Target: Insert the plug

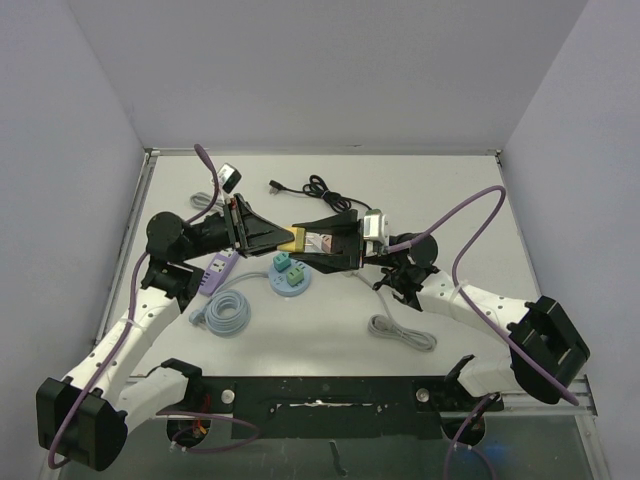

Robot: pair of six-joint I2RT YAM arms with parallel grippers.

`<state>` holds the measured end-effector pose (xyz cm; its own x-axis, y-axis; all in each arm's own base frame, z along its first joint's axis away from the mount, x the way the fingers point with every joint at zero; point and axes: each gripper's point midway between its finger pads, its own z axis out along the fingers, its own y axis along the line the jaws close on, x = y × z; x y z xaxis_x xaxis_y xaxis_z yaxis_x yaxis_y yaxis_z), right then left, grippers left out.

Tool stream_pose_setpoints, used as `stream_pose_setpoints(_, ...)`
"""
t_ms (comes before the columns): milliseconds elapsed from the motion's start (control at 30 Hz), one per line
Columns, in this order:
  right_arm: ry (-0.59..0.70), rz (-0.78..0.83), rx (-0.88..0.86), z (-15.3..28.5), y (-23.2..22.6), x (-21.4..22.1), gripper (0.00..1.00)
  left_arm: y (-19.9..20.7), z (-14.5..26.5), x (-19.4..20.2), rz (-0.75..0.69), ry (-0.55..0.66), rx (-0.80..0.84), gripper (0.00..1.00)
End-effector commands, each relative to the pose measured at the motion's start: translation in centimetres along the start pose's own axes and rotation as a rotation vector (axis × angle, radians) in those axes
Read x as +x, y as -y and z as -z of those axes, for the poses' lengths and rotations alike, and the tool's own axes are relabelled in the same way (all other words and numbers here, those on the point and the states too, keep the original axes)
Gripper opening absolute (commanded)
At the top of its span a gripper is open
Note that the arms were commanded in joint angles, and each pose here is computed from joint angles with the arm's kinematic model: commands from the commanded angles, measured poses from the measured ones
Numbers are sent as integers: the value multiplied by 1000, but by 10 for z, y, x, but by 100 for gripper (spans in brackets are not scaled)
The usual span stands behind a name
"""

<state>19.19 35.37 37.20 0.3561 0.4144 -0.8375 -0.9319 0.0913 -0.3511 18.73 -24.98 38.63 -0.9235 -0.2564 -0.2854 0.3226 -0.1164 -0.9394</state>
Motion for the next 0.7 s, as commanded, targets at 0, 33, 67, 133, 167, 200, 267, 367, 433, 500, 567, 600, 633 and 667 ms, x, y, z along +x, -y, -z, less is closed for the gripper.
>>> stream_pose_setpoints(0, 6, -24, 86, 2, 17, -7, 54, 14, 2, 3, -116, -16, 43, 14)
stream_pose_setpoints(33, 1, -33, 114, 5, 20, -6, 59, 8, 2, 0, -126, -9, 21, 14)
stream_pose_setpoints(67, -4, -41, 137, 11, 21, -6, 66, 1, 3, -4, -141, -3, -7, 14)
stream_pose_setpoints(133, -19, -56, 187, 20, 23, -5, 72, -15, 7, -14, -193, 9, -85, 14)
stream_pose_setpoints(167, -34, -68, 212, 26, 24, -2, 74, -29, 12, -22, -220, 21, -149, 14)
stream_pose_setpoints(200, -46, -74, 237, 31, 24, 0, 77, -41, 17, -31, -267, 34, -217, 14)
stream_pose_setpoints(267, -72, -81, 280, 42, 22, 5, 80, -65, 33, -54, -369, 85, -381, 14)
stream_pose_setpoints(367, -88, -99, 328, 58, 15, 11, 83, -105, 62, -73, -520, 82, -631, 14)
stream_pose_setpoints(433, -95, -113, 366, 69, 12, 15, 84, -129, 78, -86, -585, 86, -785, 14)
stream_pose_setpoints(500, -107, -120, 410, 79, 11, 20, 84, -148, 95, -96, -628, 94, -914, 14)
stream_pose_setpoints(567, -135, -140, 441, 87, 8, 29, 84, -165, 112, -102, -674, 85, -1021, 14)
stream_pose_setpoints(600, -155, -155, 459, 91, 7, 35, 85, -171, 120, -106, -703, 90, -1069, 14)
stream_pose_setpoints(633, -178, -170, 480, 95, 7, 41, 84, -176, 128, -108, -741, 92, -1106, 14)
stream_pose_setpoints(667, -203, -188, 507, 100, 7, 48, 85, -178, 135, -110, -790, 90, -1132, 14)
